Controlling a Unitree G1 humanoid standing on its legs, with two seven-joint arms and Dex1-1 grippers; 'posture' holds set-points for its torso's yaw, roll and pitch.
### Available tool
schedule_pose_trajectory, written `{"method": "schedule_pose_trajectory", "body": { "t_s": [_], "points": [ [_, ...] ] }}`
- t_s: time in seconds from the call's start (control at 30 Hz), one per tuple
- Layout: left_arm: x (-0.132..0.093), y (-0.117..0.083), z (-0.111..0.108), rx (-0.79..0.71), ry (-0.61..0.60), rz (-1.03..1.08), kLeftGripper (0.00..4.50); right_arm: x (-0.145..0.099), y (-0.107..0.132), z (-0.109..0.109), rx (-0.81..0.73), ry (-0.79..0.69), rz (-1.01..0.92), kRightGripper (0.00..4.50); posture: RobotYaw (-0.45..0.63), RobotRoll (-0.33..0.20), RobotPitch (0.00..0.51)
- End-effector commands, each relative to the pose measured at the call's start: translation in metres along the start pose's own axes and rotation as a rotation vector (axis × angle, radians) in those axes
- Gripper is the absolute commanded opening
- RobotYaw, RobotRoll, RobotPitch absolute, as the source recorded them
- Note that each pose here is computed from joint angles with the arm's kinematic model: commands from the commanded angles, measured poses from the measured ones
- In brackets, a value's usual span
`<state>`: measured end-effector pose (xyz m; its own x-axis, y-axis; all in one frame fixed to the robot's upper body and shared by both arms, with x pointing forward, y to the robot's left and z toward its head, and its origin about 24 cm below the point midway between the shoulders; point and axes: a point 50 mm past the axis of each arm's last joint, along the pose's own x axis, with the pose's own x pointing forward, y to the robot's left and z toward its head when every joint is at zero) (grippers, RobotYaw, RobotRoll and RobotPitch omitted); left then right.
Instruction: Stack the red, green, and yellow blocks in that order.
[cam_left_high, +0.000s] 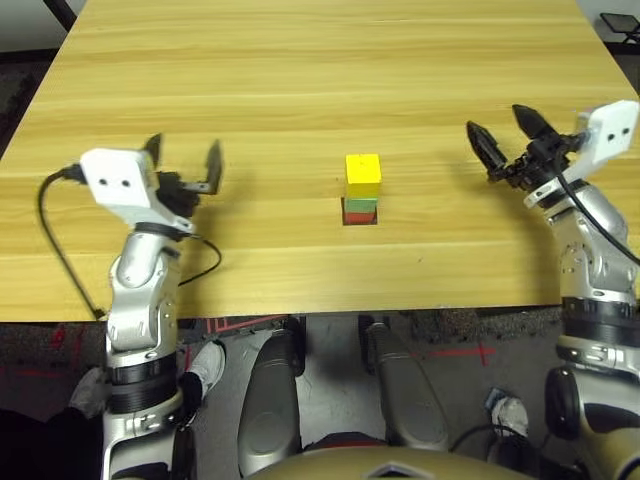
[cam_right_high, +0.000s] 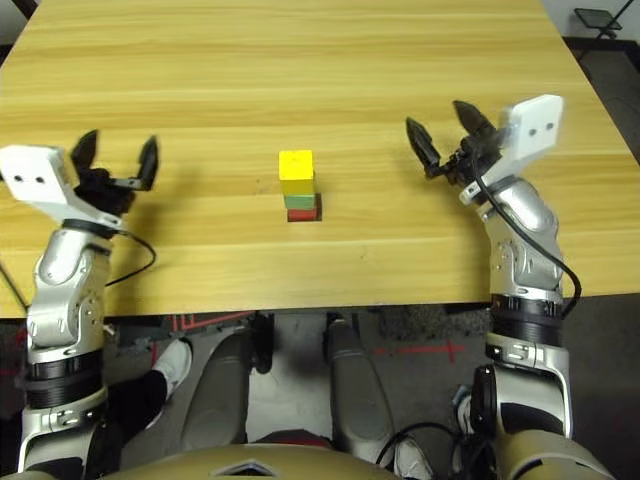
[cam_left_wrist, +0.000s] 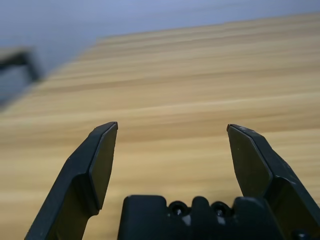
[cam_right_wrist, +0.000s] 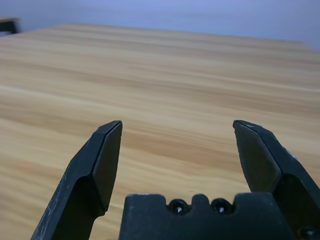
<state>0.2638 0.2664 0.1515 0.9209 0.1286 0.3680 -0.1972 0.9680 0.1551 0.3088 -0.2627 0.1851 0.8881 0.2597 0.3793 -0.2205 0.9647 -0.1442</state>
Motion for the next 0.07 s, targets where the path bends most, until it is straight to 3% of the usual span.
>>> {"method": "schedule_pose_trajectory", "body": {
  "t_s": [0.03,0.07],
  "points": [
    [-0.0082,0.0047,-0.0103,0.047,0.02,0.007,4.46,-0.0095,-0.0062,-0.0105,-0.003,0.023,-0.05,4.5,-0.08,-0.158,0.322],
    [-0.0096,0.0055,-0.0123,0.046,0.029,0.012,4.46,-0.0098,-0.0075,-0.0115,-0.003,0.024,-0.061,4.5,-0.08,-0.158,0.321]
  ]
}}
